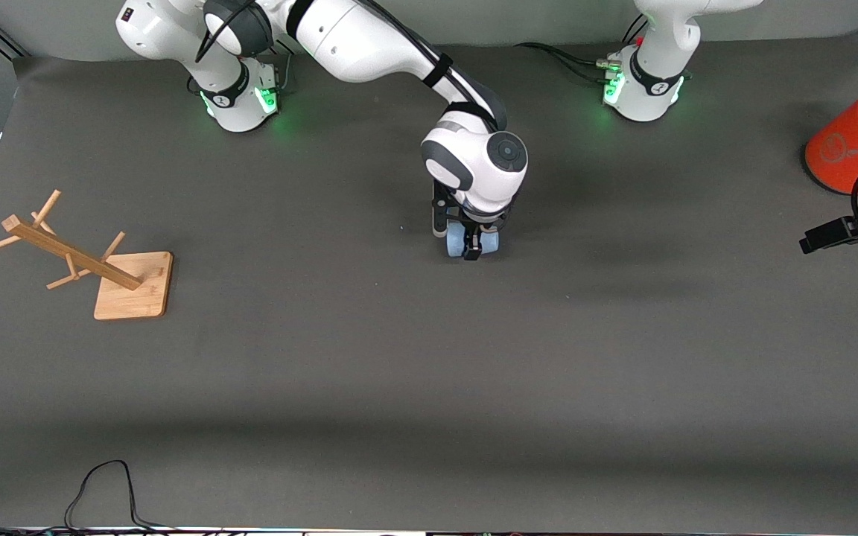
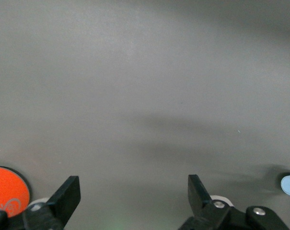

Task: Rotate and upright cup with both arms
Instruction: 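Lower the cup onto the table and open the right gripper, then withdraw the right gripper while the left gripper reaches toward the cup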

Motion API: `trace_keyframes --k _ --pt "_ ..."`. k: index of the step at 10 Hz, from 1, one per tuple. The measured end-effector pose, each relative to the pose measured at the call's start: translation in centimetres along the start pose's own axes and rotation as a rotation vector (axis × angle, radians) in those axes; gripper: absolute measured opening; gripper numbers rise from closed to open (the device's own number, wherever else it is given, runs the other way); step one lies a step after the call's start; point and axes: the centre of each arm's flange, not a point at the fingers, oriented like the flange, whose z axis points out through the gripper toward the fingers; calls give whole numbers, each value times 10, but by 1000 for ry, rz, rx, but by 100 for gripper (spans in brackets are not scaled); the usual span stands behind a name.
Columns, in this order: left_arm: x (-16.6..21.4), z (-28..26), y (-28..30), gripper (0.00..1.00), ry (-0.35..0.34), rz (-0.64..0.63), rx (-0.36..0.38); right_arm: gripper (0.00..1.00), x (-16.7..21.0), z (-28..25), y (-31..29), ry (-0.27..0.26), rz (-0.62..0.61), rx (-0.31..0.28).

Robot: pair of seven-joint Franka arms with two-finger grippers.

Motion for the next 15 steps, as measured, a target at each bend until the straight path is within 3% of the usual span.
trace_keyframes --k 1,3,10,13,15 --pt "0 -6 0 100 12 0 -1 84 0 0 0 0 2 0" --pt "0 -11 0 100 21 0 0 100 1 5 -2 5 5 -1" --pt "2 -7 0 100 14 0 1 100 0 -14 -8 -17 13 10" --pt "3 -6 2 100 12 2 0 100 22 -95 -15 -50 -9 -38" --pt "5 2 15 100 -3 23 -6 100 73 -172 -39 -86 -111 -68"
